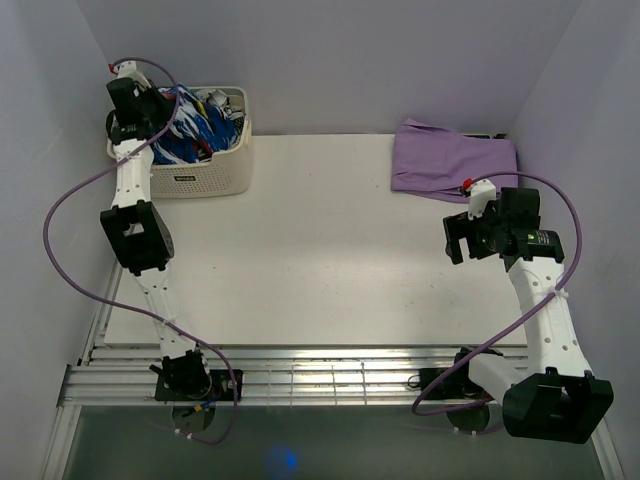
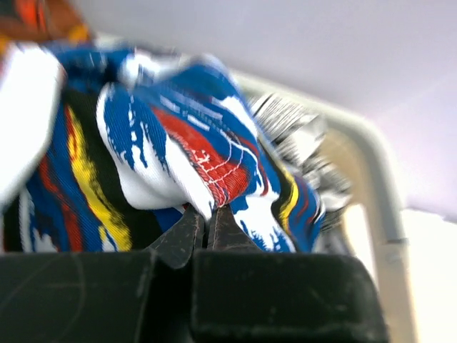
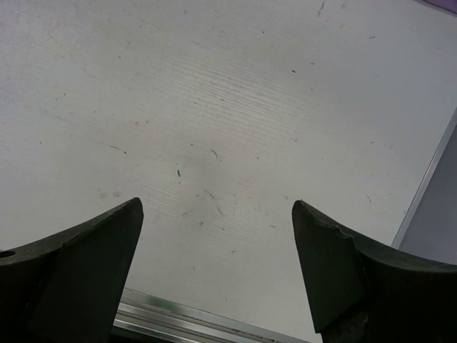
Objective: Fold and stack the trousers
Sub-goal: Grab the trousers from the pile, then move the trousers to the center of the board
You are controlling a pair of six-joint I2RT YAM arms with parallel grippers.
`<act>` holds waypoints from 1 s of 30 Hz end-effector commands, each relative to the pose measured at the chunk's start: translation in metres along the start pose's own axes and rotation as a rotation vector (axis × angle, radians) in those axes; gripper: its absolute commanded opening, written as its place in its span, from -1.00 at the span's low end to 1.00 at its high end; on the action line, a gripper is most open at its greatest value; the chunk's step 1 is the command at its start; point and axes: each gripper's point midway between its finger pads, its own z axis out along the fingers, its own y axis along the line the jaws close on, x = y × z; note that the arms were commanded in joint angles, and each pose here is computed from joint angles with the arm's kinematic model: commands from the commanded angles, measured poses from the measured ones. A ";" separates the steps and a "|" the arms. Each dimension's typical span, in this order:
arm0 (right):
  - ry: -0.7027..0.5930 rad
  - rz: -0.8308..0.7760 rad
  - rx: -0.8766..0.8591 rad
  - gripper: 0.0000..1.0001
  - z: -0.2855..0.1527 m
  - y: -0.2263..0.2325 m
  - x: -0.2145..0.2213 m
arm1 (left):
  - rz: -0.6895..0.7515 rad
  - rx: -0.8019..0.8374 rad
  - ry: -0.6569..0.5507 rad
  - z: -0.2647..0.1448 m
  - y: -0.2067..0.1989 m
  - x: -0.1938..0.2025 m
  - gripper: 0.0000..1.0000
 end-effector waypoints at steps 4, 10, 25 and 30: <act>-0.066 -0.014 -0.015 0.80 -0.004 0.001 -0.017 | 0.068 0.361 -0.796 -0.206 -0.159 -0.279 -1.00; -0.095 -0.022 -0.025 0.80 -0.006 0.005 -0.019 | 0.066 0.519 -1.211 -0.354 -0.215 -0.364 -1.00; -0.154 -0.026 -0.072 0.80 -0.011 0.015 -0.030 | 0.086 0.996 -1.069 -0.512 -0.303 -0.307 -1.00; -0.171 -0.034 -0.126 0.80 -0.011 0.023 -0.034 | 0.032 1.197 -0.661 -0.473 -0.331 -0.217 -1.00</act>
